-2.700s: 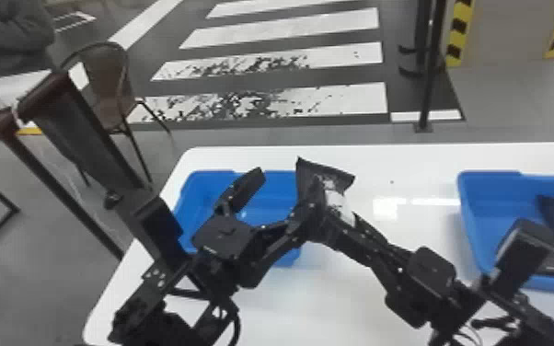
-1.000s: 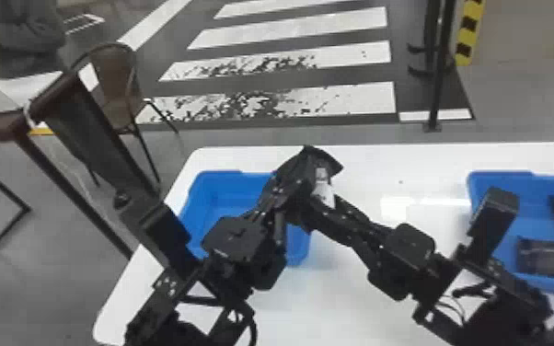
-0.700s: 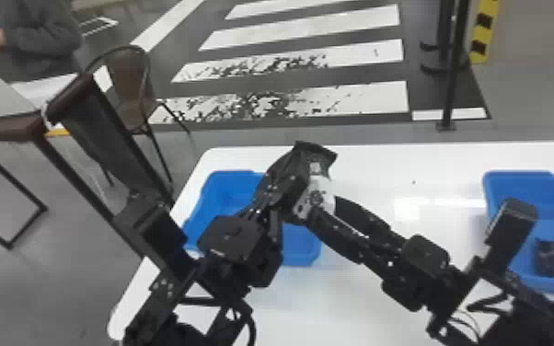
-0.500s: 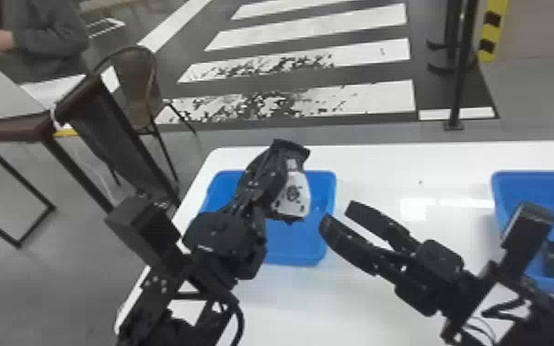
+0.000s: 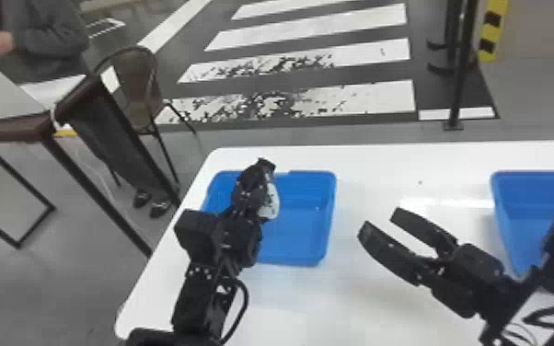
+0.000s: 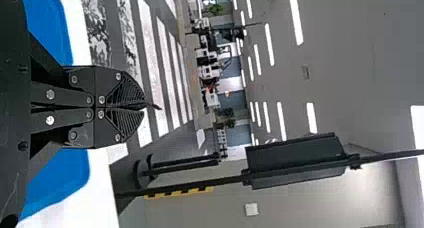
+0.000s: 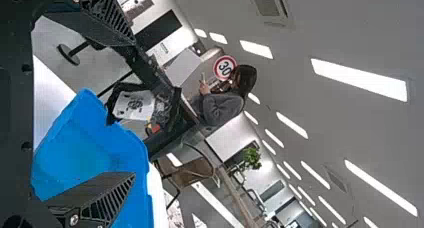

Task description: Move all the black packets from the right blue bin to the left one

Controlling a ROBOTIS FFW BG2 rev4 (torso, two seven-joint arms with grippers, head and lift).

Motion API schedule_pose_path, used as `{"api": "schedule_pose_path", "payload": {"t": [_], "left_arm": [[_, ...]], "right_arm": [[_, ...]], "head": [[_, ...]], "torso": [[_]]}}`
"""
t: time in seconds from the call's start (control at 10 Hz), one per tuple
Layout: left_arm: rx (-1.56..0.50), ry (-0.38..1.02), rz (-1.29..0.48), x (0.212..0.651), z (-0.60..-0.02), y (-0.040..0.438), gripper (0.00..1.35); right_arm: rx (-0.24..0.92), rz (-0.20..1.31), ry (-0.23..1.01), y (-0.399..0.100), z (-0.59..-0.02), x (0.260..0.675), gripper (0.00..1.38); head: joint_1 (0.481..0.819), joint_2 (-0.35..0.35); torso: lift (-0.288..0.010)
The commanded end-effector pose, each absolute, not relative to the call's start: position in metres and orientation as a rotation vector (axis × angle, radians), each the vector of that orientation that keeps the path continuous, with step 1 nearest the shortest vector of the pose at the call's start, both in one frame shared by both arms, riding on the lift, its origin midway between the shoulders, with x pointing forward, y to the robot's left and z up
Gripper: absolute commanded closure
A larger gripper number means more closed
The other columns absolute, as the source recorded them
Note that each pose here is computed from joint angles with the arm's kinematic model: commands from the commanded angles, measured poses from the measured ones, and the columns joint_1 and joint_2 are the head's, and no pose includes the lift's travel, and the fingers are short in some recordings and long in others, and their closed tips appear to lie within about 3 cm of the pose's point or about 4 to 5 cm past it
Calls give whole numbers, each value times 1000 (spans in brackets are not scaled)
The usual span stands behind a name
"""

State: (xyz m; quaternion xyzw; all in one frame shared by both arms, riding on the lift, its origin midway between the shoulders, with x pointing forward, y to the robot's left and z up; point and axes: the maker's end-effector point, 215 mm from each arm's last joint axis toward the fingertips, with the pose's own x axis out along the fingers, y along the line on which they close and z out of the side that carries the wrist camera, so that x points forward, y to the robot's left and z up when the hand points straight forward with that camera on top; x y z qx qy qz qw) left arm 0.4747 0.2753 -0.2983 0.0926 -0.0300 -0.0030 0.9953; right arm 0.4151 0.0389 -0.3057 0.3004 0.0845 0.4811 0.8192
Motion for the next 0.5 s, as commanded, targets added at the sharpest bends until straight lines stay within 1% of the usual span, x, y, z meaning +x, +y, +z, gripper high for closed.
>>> {"api": "schedule_pose_path", "payload": {"t": [0.0,0.1,0.2,0.3,0.4], "left_arm": [[169,7,3,485,-330,282,739],[125,2,-8,481,-331,280,199],[106,-46,-32,475,-320,275,41],[59,-149,-60,465,-292,266,150],[2,-218,-71,447,-260,259,209]], "right_arm": [[615,1018,190,33,-307,418,93],[575,1010,214,25,-312,421,93],[553,977,203,9,-313,429,88],[516,917,181,-17,-313,441,93],[421,842,171,-52,-311,457,93]], "head": [[695,350],[695,350],[695,350],[695,350],[695,341]], "torso": [[-140],[-140],[-140],[-140],[-140]]}}
